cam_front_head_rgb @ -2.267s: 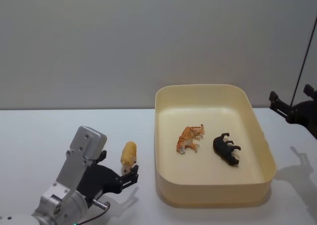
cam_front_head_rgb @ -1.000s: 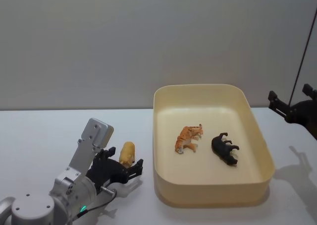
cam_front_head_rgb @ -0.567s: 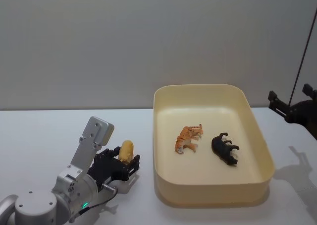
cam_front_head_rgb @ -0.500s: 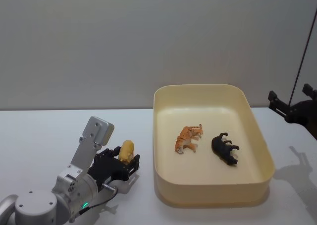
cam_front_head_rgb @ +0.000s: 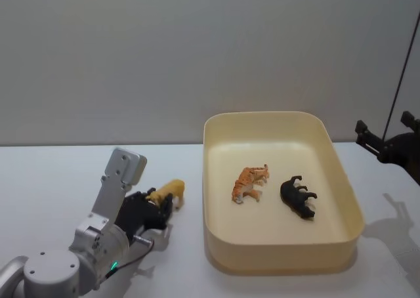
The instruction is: Pick up the toy alternately with two hands and place it into the central storage box.
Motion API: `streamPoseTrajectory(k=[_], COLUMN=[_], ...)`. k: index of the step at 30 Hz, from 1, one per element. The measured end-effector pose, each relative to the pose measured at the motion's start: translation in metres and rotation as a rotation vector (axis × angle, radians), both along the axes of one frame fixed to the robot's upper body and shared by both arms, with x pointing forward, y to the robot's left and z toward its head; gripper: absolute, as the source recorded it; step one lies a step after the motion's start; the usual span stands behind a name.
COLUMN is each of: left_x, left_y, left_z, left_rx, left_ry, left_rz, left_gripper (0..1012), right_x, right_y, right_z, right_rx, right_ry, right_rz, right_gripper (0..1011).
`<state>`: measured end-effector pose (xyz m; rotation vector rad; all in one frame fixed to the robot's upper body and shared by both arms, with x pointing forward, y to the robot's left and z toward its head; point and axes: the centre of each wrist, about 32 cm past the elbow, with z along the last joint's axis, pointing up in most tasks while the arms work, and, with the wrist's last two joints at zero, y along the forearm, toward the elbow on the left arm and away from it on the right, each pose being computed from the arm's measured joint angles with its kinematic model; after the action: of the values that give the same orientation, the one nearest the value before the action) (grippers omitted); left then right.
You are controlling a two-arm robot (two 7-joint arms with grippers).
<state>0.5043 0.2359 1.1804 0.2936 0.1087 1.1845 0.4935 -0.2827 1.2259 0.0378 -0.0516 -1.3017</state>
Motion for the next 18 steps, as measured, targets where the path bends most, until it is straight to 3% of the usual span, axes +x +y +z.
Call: streamPoseTrajectory(k=[11,18], left_x=[0.0024,0.0044], left_y=[-0.0119,-0.0162], left_z=[0.016,0.0229], left_rx=[-0.02,-0.044], left_ry=[-0.1,-0.141], left_rz=[0.096,0.099], left_gripper=[331,331], right_x=[0.0,0.0], right_y=[0.0,0.0], right_z=[0.0,0.0], right_rx=[0.0,0.0], right_ry=[0.0,0.0], right_rz=[0.0,0.0], right_gripper=[1001,1001])
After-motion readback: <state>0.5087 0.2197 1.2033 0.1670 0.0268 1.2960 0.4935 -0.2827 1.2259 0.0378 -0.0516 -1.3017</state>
